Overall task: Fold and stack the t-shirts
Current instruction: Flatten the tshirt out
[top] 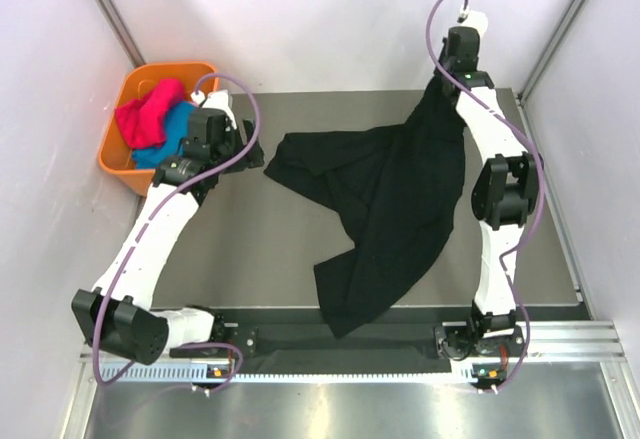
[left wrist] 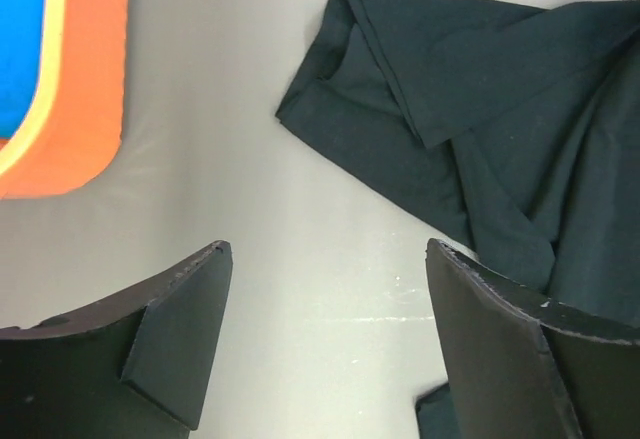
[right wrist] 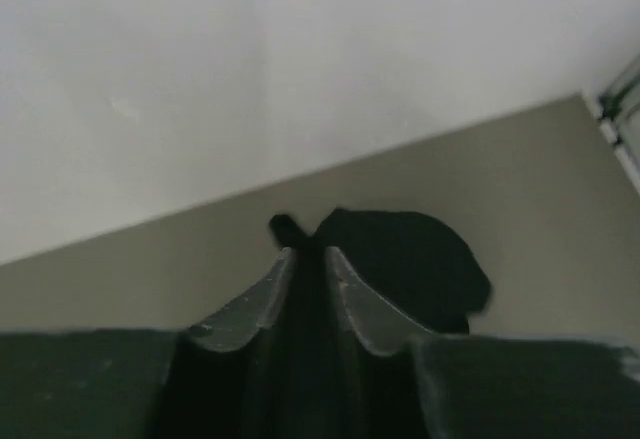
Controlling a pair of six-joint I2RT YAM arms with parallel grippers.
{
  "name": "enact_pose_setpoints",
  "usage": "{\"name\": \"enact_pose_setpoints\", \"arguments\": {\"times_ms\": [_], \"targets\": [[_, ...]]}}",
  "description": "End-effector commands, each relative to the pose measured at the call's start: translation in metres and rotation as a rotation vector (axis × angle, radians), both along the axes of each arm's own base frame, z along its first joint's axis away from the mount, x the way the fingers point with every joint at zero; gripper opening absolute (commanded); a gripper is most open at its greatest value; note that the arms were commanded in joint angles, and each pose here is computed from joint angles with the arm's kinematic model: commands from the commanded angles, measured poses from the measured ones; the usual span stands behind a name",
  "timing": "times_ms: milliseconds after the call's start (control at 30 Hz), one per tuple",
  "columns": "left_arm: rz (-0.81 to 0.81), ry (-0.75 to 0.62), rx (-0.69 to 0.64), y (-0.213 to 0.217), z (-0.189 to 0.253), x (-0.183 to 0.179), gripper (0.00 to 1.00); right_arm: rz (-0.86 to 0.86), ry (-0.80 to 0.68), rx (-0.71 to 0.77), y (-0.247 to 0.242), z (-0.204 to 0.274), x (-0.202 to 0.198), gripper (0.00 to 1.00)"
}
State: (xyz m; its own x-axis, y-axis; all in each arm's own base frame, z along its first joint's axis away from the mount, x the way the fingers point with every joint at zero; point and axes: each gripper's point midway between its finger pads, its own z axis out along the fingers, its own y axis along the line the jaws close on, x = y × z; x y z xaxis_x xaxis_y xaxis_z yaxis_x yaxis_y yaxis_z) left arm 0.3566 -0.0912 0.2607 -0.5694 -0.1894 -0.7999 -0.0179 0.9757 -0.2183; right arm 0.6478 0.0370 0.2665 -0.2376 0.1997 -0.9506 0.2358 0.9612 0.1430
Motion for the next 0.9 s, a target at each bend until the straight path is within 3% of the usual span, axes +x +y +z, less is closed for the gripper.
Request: {"name": "enact_pose_setpoints", "arguments": {"times_ms": [0, 67, 133, 167, 200, 300, 367, 400, 500, 567, 667, 867], "targets": [[-0.049, -0.024, 0.005, -0.005, 0.0, -0.005, 0.82, 0.014, 0.063, 0.031, -0.013, 0.033, -0.031, 0.39], [-0.07, 0.001, -0.048, -0.015, -0.009, -0.006, 0.8, 0.025, 0.182, 0.042, -0.012, 0.006, -0.051, 0.57], [-0.135, 0.052, -0.118, -0.033, -0.02, -0.011, 0.75, 0.049, 0.348, 0.062, -0.007, -0.031, -0.089, 0.64], [-0.141, 0.096, -0.148, -0.039, -0.031, -0.01, 0.64, 0.1, 0.365, 0.089, 0.001, -0.024, -0.107, 0.66], [-0.18, 0.135, -0.188, -0.05, -0.037, -0.014, 0.58, 0.116, 0.478, 0.1, 0.005, -0.06, -0.133, 0.67], [-0.187, 0.242, -0.257, -0.064, -0.06, -0.02, 0.38, 0.245, 0.606, 0.181, 0.034, -0.098, -0.199, 0.7], [-0.181, 0.277, -0.28, -0.069, -0.073, -0.017, 0.4, 0.355, 0.618, 0.232, 0.057, -0.097, -0.237, 0.75], [-0.189, 0.292, -0.282, -0.073, -0.078, -0.017, 0.45, 0.376, 0.711, 0.241, 0.068, -0.133, -0.272, 0.76], [-0.236, 0.305, -0.26, -0.087, -0.092, -0.008, 0.56, 0.41, 0.727, 0.299, 0.083, -0.156, -0.326, 0.82], [-0.245, 0.316, -0.235, -0.091, -0.106, 0.005, 0.59, 0.42, 0.701, 0.347, 0.088, -0.158, -0.343, 0.82], [-0.246, 0.344, -0.229, -0.098, -0.127, 0.025, 0.61, 0.37, 0.783, 0.398, 0.084, -0.181, -0.374, 0.8], [-0.208, 0.388, -0.284, -0.12, -0.165, 0.075, 0.57, 0.374, 0.757, 0.442, 0.083, -0.177, -0.397, 0.77]]}}
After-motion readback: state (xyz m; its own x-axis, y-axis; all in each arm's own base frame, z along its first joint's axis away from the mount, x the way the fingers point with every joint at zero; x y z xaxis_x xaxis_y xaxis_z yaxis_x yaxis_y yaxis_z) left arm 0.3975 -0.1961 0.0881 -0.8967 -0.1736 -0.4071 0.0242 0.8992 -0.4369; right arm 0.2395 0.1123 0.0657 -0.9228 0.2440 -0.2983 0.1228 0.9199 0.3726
